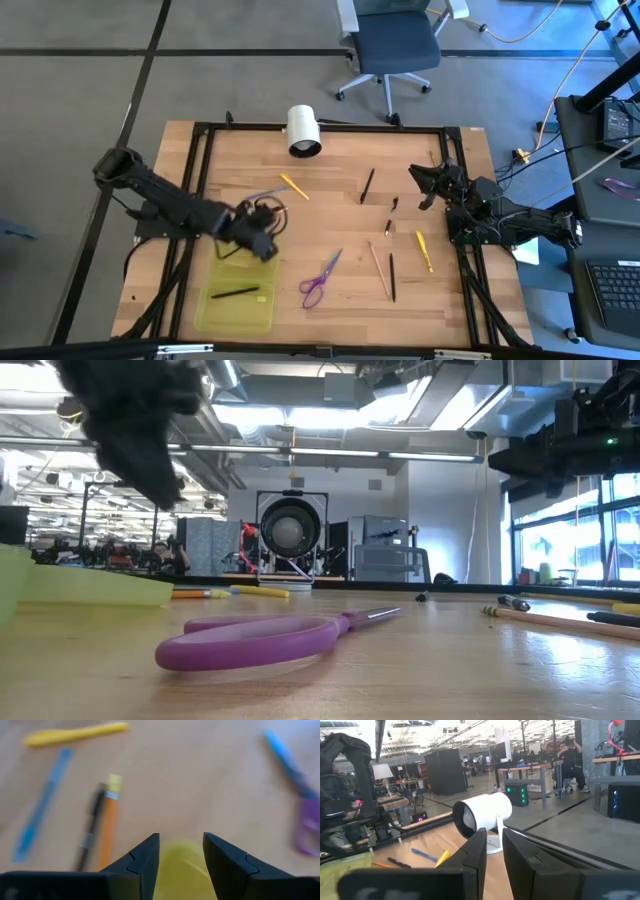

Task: Pick & place school supplies into a supply box
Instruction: Put the blue pen into the yellow supply box

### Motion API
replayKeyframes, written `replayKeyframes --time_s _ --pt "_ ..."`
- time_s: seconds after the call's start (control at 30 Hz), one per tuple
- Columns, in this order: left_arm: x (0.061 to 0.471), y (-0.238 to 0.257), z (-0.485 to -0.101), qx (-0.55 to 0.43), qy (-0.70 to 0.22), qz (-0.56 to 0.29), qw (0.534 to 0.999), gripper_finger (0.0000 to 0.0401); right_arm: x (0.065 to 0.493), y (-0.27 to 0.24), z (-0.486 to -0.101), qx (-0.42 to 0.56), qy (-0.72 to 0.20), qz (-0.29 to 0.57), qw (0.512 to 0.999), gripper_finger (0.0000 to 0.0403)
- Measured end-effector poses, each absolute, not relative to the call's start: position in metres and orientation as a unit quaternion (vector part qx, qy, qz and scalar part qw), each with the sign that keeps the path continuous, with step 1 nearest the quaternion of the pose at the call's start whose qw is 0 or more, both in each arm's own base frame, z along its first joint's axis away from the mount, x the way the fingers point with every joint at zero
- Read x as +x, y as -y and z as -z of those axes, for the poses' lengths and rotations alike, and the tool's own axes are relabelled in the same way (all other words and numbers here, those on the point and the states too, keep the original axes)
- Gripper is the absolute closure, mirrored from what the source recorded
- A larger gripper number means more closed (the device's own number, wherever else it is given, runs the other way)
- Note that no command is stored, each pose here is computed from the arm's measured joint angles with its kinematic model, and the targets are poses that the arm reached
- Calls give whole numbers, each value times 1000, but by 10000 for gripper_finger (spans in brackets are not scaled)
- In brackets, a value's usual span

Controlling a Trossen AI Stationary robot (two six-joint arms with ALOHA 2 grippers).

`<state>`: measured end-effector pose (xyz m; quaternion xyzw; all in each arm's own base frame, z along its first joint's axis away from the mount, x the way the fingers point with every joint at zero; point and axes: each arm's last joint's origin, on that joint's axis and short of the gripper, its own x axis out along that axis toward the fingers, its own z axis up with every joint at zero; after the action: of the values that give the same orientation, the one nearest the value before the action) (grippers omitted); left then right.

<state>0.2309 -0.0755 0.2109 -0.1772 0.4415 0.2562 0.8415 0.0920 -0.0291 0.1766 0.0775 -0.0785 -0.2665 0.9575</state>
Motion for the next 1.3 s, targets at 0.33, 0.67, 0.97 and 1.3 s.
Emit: replayKeyframes --time_s 0.33,0.67,0.97,1.3 --pt "223 2 -204 -183 -531 -359 745 273 92 29 -177 77 79 266 957 336" --pt "215 -40 -202 -220 -570 -368 701 283 92 29 -177 78 80 266 957 336" --pt "212 -61 -200 -237 -579 -369 687 293 92 29 -177 77 80 266 957 336" --pt "219 -75 -174 -237 -631 -358 646 297 92 29 -177 76 79 266 958 336"
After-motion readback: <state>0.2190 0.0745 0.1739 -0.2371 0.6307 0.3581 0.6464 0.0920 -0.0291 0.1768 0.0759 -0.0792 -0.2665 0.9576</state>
